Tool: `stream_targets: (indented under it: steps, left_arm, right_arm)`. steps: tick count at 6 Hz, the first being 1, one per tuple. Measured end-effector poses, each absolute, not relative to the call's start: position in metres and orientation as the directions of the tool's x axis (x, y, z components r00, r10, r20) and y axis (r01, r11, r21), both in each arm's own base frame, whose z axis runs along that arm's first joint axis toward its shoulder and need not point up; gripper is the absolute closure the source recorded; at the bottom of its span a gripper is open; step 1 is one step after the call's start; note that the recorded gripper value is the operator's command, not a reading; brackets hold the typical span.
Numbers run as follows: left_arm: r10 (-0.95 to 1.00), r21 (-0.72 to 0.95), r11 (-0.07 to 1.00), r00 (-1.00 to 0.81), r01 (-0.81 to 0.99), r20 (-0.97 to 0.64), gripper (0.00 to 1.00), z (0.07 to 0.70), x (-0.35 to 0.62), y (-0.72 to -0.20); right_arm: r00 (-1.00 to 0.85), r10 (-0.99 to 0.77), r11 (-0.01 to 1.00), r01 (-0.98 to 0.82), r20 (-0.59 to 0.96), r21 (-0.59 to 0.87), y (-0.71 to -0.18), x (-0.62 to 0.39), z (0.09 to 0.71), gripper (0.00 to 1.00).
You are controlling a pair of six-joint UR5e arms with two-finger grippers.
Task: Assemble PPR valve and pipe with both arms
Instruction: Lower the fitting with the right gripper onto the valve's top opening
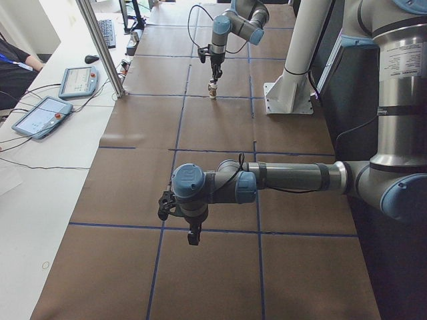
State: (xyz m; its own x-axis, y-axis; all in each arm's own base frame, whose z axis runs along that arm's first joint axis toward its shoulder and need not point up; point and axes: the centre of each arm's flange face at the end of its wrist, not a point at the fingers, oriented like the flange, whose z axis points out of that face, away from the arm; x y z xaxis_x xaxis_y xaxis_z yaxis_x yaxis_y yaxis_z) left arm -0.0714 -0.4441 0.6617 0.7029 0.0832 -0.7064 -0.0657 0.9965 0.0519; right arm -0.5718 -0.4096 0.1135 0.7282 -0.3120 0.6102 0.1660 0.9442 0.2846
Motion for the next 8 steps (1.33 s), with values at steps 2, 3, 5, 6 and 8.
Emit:
stream_targets:
  steps: [2, 3, 5, 6, 8]
  left_arm:
    - [0.084, 0.054, 0.996, 0.703, -0.066, -0.706, 0.00, 0.6613, -0.0719, -0.4445]
    - [0.086, 0.055, 0.996, 0.703, -0.066, -0.706, 0.00, 0.6605, -0.0718, -0.4454]
    - [0.088, 0.059, 0.996, 0.703, -0.065, -0.706, 0.00, 0.6585, -0.0717, -0.4474]
    - [0.089, 0.060, 0.996, 0.703, -0.066, -0.706, 0.00, 0.6582, -0.0716, -0.4478]
    - [0.089, 0.060, 0.996, 0.703, -0.066, -0.706, 0.00, 0.6582, -0.0715, -0.4482]
  right_arm:
    - [0.729, -0.317, 0.943, 0.173, 0.607, 0.285, -0.4092, -0.5739, 0.1166, 0.74]
    - [0.729, -0.328, 0.939, 0.184, 0.601, 0.290, -0.4098, -0.5757, 0.1190, 0.58]
    - [0.724, -0.358, 0.929, 0.210, 0.589, 0.306, -0.4110, -0.5785, 0.1216, 0.26]
    - [0.724, -0.360, 0.928, 0.211, 0.588, 0.308, -0.4112, -0.5786, 0.1215, 0.19]
    - [0.721, -0.360, 0.927, 0.208, 0.592, 0.312, -0.4116, -0.5768, 0.1178, 0.00]
